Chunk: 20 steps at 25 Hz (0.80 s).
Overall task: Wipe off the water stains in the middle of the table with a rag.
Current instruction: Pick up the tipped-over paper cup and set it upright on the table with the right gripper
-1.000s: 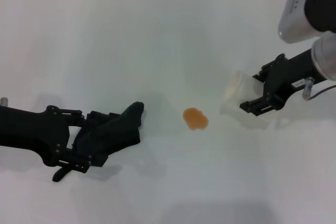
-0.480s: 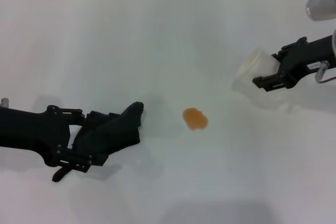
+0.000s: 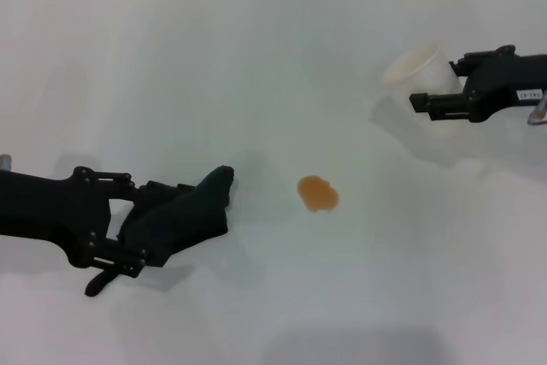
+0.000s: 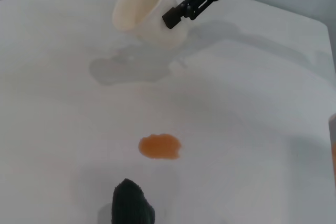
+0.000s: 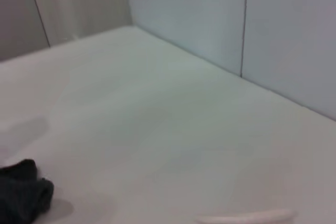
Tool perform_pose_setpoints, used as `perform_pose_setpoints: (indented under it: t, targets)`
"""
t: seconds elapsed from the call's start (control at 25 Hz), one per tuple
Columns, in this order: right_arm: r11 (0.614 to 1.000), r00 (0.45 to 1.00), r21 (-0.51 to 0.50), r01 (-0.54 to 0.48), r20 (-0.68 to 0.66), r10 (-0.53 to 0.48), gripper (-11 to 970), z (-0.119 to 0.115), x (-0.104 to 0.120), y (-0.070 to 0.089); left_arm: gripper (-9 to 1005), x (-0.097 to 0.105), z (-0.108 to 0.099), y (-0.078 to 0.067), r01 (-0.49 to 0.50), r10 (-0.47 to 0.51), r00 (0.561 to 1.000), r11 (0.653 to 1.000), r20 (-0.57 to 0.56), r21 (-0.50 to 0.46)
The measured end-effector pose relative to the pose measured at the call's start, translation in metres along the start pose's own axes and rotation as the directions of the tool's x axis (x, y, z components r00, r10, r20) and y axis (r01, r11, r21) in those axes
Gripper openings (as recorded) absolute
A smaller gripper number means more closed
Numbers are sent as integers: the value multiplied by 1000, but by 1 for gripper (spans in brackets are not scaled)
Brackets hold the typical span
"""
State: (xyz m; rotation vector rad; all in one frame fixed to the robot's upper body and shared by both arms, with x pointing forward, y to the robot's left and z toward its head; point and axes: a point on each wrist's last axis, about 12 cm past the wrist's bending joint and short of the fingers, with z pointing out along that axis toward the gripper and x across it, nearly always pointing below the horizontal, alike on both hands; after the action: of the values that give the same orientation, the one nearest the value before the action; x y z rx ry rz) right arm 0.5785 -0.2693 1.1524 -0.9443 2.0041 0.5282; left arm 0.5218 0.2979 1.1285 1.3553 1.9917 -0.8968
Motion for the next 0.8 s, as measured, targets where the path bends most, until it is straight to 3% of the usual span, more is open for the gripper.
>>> perform_pose_setpoints:
  t: [0.32, 0.8]
  targets:
    - [999, 991, -17, -28, 131, 30, 649, 13, 36, -5, 881, 0, 0, 0, -26, 26, 1000, 1000, -3, -1]
    - [997, 961, 33, -76, 270, 65, 652, 20, 78, -5, 881, 2, 2, 0, -35, 35, 999, 999, -24, 5]
